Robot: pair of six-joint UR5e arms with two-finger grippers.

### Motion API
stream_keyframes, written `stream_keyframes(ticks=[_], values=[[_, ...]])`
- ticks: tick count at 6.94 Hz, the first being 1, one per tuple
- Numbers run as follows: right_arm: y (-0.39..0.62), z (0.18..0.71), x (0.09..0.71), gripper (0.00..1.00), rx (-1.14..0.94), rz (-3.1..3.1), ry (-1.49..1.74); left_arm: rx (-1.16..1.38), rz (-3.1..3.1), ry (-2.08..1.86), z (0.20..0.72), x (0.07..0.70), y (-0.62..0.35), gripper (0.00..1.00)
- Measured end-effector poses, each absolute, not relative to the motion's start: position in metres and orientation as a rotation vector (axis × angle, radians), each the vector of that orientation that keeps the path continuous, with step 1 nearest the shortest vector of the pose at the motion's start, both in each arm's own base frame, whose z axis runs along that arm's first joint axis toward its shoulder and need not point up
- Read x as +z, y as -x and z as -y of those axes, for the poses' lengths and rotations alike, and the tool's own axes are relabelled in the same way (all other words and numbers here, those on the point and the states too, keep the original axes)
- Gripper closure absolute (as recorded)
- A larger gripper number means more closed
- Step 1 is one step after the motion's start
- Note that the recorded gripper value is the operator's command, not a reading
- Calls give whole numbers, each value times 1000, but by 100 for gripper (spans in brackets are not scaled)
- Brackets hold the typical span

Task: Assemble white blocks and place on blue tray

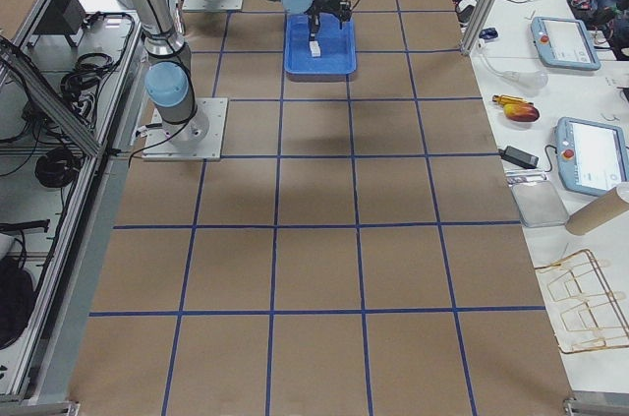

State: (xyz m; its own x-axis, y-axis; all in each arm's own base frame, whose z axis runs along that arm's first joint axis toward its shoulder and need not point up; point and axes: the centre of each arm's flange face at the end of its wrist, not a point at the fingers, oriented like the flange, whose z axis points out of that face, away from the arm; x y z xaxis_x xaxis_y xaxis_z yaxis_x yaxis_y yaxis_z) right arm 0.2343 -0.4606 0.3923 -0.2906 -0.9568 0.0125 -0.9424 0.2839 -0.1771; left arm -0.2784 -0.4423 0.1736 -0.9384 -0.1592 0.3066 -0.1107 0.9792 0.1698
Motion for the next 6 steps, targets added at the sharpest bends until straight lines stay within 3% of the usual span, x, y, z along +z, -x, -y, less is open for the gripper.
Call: stream_keyframes(ticks=[6], values=[[-221,447,519,0,-198,-2886,1146,-181,2811,-173,446,184,290,100]])
